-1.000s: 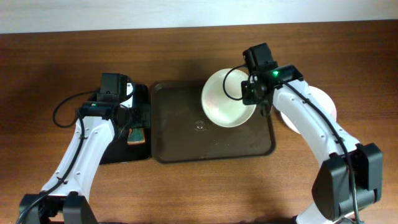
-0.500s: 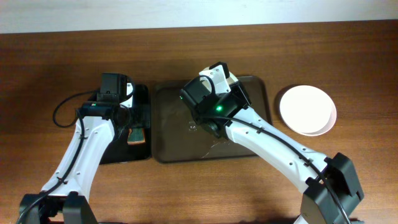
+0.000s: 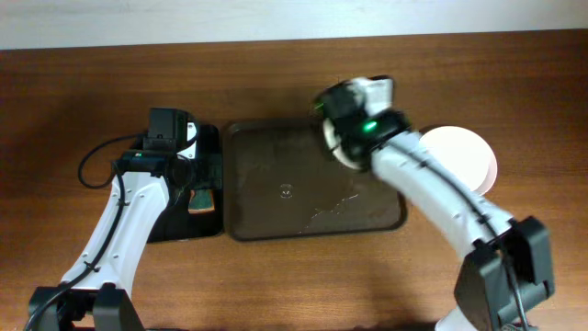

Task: Clean dirty plates on tray and stack at the side
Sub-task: 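Carry the last plate with right gripper onto the right stack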

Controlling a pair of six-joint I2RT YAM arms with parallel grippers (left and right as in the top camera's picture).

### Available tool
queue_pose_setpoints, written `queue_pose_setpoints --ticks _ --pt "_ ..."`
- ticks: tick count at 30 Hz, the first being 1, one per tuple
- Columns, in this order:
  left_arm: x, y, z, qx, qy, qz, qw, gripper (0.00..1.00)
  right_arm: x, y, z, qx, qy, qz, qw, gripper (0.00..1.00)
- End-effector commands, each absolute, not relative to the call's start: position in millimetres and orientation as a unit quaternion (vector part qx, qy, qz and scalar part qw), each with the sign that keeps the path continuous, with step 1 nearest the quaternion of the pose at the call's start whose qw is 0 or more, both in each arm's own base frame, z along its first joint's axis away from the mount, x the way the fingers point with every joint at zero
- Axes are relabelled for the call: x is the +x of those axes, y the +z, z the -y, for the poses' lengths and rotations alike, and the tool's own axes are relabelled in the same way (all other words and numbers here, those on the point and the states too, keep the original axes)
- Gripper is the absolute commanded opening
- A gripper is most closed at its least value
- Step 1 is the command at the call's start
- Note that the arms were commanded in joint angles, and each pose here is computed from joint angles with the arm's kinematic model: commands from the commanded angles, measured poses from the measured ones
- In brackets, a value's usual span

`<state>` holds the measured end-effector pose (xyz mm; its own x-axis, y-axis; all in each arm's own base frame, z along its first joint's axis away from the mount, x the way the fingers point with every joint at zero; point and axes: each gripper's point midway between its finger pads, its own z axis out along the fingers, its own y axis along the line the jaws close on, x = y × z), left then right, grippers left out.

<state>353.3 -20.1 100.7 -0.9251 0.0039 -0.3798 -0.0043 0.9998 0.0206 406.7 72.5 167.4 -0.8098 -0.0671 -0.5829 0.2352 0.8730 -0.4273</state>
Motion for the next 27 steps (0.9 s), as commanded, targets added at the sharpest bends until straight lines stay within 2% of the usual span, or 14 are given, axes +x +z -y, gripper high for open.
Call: queue_pose_setpoints --ticks 1,6,10,20,21,24,25,26,27 --pt "356 106 19 -0.003 0.007 -0.979 0.202 0.99 411 162 -37 0.133 -0.15 -0.942 0.269 0.04" --pt "356 106 18 -0.004 0.011 -0.979 0.203 0.99 403 142 61 0.278 -0.031 -0.94 0.196 0.04" --pt "356 106 18 -0.004 0.01 -0.979 0.203 0.99 378 128 117 0.338 -0.017 -0.928 0.155 0.04" --pt "356 106 18 -0.004 0.01 -0.979 0.202 0.99 341 92 143 0.346 -0.051 -0.933 0.085 0.04" --pt "356 106 18 -0.004 0.01 -0.979 0.202 0.99 340 92 143 0.346 -0.052 -0.933 0.084 0.1" --pt "356 106 18 -0.004 0.01 -0.979 0.202 0.99 339 91 143 0.346 -0.052 -0.933 0.082 0.79" --pt "356 106 18 -0.004 0.01 -0.979 0.202 0.99 339 91 143 0.346 -0.052 -0.933 0.082 0.9" --pt "356 106 18 -0.004 0.01 -0.979 0.202 1.0 340 91 141 0.345 -0.047 -0.934 0.081 0.92" --pt "356 106 18 -0.004 0.01 -0.979 0.202 0.99 343 91 132 0.342 -0.022 -0.936 0.081 1.0"
